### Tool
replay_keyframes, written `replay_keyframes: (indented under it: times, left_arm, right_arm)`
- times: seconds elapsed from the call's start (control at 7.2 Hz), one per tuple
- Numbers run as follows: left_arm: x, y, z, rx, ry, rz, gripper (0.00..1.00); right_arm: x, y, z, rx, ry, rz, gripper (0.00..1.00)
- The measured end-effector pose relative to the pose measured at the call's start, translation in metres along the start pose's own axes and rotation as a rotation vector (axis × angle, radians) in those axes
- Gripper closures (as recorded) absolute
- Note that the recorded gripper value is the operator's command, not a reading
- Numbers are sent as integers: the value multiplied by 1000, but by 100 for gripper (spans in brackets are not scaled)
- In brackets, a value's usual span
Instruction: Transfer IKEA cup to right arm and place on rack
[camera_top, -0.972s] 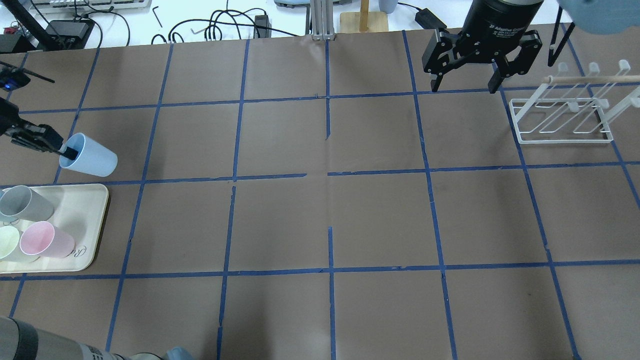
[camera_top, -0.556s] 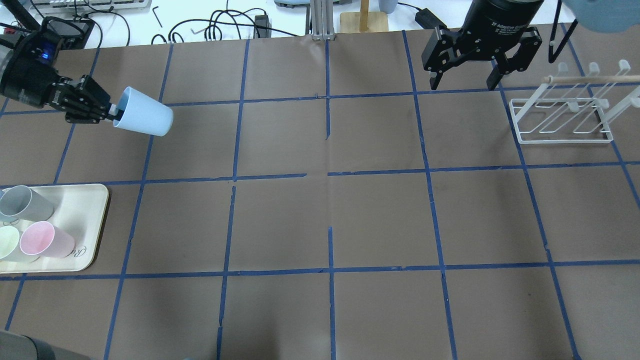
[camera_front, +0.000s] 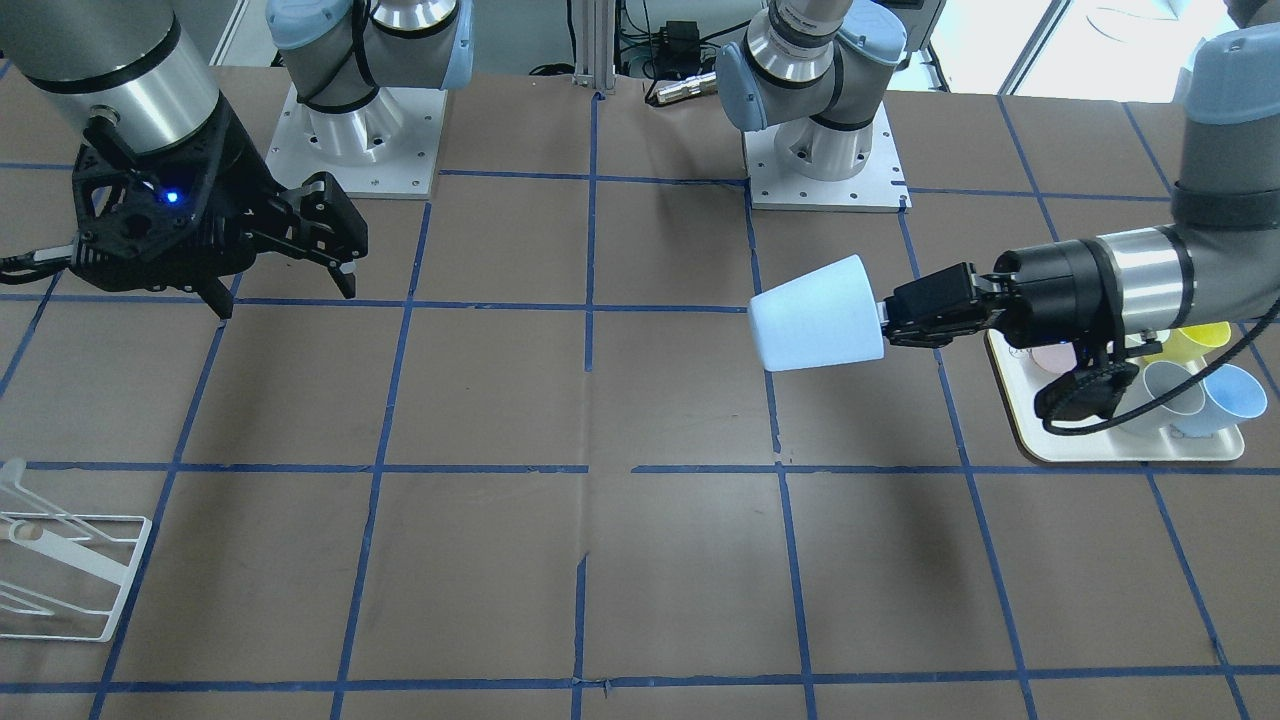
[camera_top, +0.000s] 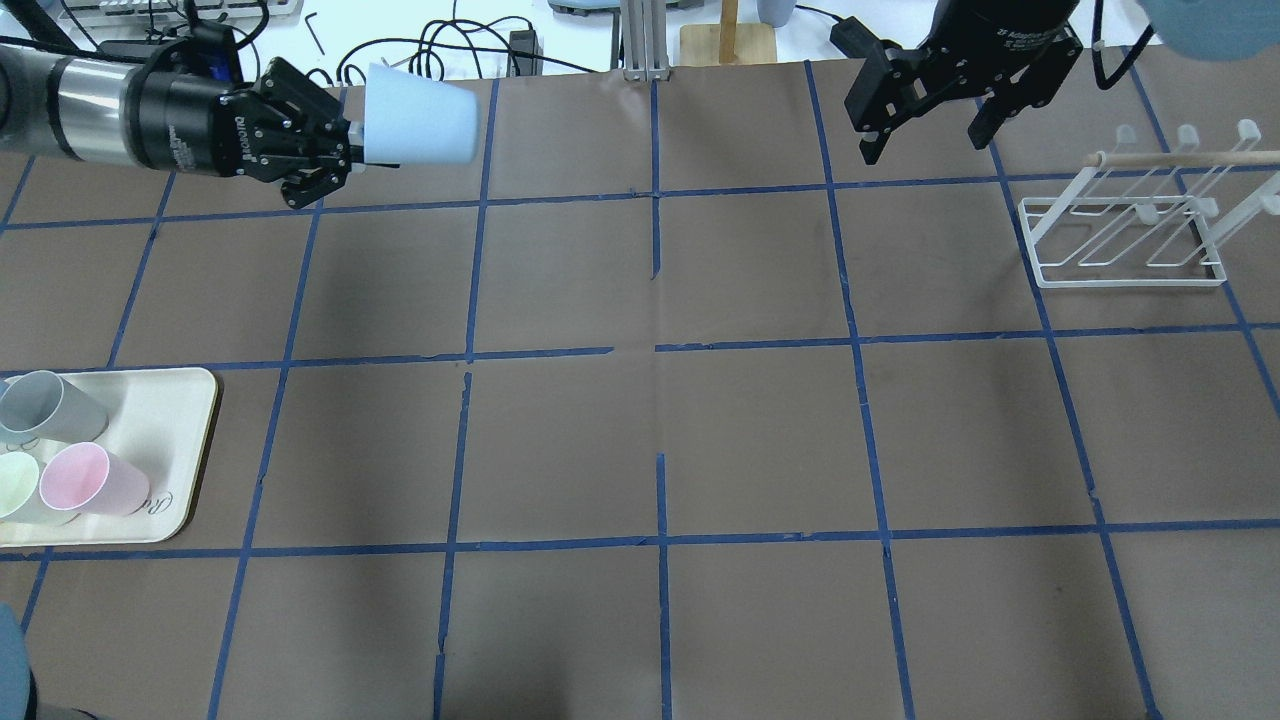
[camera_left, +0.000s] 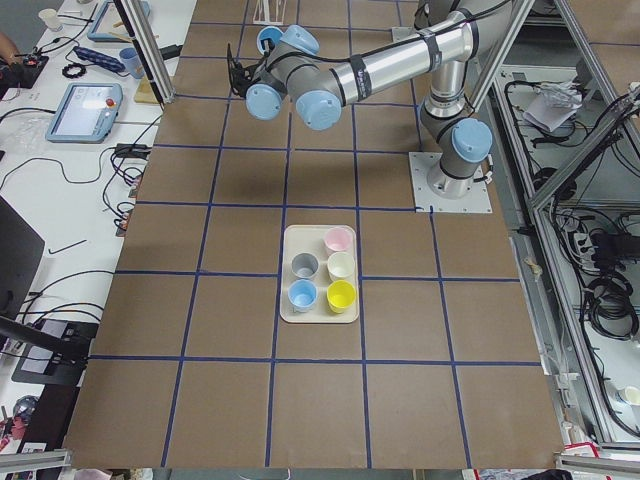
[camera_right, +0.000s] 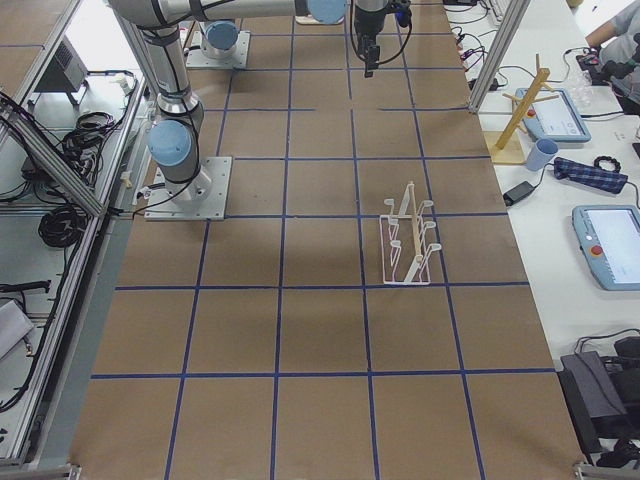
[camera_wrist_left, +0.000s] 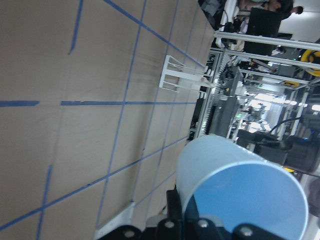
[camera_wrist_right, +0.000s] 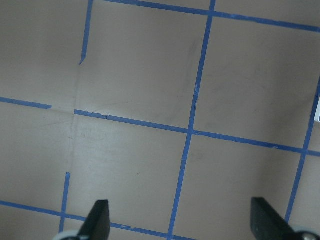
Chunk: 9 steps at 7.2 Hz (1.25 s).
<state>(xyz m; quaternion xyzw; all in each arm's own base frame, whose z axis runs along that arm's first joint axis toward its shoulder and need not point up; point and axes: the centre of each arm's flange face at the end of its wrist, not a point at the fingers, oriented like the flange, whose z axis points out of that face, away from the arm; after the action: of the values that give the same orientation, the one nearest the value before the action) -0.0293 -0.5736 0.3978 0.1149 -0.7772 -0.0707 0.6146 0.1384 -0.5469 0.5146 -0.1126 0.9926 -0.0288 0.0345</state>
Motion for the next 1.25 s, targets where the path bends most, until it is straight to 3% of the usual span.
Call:
replay_keyframes:
  times: [0.28,0.56,0.83,1.25]
  left_arm:
    - [4,3,72,12,151,-46,100]
    - [1,14,117,20,226,-59,100]
    - [11,23,154,26,283,-64,100]
    - [26,37,181,29,329,-70,100]
  right_arm:
    - [3,-6,-5,68,-70,-170,0]
    - [18,-13,-16,183,-206,-309,0]
    - [31,-16,-40,355,-342,-474,0]
    - [32,-21,-63,644,-472,-794,1]
